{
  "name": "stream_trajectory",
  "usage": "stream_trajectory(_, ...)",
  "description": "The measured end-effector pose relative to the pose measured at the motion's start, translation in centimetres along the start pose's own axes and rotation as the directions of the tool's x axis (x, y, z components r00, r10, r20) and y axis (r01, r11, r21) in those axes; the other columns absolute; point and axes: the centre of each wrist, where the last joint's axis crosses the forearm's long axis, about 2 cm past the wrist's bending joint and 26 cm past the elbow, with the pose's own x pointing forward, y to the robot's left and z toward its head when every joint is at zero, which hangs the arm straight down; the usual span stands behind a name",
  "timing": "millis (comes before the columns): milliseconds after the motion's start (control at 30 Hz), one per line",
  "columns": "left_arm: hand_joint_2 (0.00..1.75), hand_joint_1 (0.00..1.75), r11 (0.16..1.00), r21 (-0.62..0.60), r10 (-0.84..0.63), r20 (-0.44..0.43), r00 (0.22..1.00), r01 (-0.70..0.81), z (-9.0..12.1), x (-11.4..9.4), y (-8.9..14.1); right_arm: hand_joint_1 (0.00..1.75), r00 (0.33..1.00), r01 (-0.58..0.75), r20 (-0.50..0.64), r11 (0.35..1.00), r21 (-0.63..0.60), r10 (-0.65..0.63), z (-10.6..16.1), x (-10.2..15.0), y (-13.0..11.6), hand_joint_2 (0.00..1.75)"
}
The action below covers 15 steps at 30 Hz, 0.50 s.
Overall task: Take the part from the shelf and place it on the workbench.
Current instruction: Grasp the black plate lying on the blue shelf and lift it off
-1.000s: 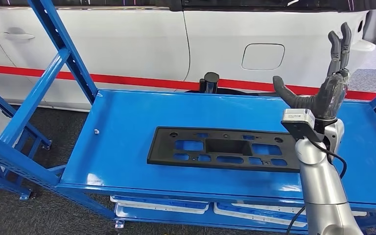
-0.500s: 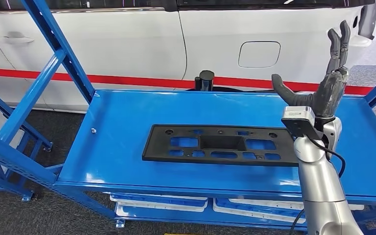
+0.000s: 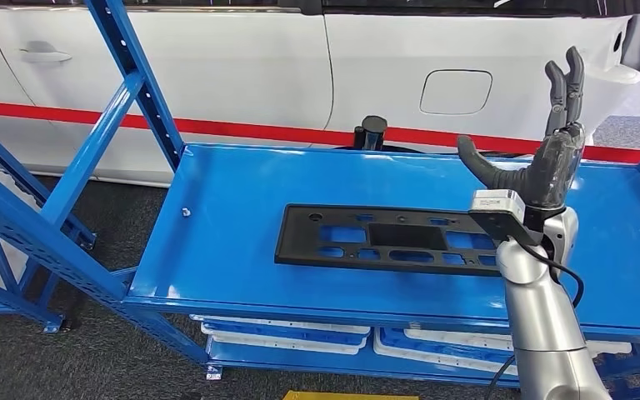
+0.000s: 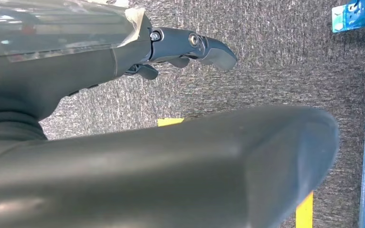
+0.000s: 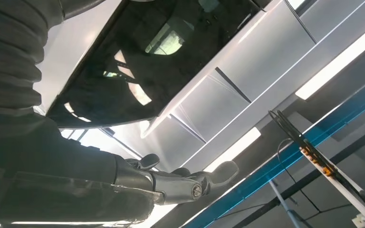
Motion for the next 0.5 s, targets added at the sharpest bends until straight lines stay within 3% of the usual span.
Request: stream_trajectory(500,0.0,0.0,1.0,-0.003,-0.006,-0.002,1.0,0.006,-0.04,0.11,-0.03,0.0,1.0,0.0,-0.004,1.0,0.0,0.0,0.74,0.24,-0.18,1.75)
